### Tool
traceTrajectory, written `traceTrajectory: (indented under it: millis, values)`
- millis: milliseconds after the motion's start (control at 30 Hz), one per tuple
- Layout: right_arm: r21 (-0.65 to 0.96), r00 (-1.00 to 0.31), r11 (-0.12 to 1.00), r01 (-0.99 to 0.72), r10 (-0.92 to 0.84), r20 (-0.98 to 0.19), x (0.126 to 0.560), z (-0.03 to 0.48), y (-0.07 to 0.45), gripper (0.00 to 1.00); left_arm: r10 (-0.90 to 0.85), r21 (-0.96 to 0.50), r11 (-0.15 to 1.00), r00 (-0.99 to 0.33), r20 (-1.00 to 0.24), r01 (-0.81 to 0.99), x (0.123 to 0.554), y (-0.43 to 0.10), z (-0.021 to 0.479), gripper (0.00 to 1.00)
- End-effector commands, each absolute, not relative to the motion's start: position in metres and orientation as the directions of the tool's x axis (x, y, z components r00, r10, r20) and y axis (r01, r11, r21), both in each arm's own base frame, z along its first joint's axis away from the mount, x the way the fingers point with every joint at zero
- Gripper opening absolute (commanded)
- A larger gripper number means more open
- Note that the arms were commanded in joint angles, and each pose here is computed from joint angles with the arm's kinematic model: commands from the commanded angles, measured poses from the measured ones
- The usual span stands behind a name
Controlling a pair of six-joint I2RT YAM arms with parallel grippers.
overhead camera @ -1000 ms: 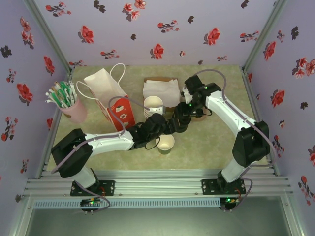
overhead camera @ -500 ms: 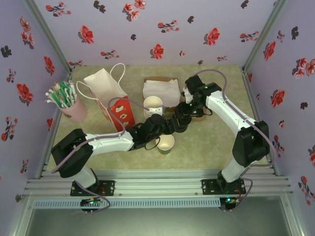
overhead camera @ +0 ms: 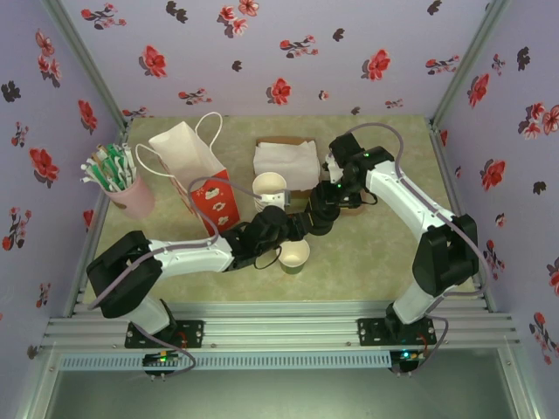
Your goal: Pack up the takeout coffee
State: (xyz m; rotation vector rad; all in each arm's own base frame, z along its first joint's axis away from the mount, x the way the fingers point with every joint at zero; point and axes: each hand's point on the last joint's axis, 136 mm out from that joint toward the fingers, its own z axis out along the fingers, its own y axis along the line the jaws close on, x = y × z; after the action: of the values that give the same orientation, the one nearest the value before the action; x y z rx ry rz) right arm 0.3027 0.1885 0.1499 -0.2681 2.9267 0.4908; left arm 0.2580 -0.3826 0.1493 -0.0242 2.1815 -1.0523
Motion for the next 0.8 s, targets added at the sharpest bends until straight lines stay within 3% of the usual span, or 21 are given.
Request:
traceTrajectory:
  millis: [0,167,767]
  values:
    - [0.321,-0.977,0.929,-0.183,-0.136,-0.163,0.301,0.145,0.187,0.65,-0.286,-0.683,0.707,-0.809,-0.513,0.183,0.246,-0.372,0.113,0.28]
    - [0.323,-0.977,0.929,-0.182,-0.135,-0.164,0.301,0.145,0.188,0.65,-0.290,-0.689,0.692,-0.792,-0.538,0.214,0.249,-0.379,0.116,0.17]
    - [0.348,-0.978,0.920,-0.182,-0.131,-0.165,0.301,0.147,0.191,0.65,-0.281,-0.647,0.742,-0.795,-0.537,0.175,0.264,-0.382,0.083,0.11]
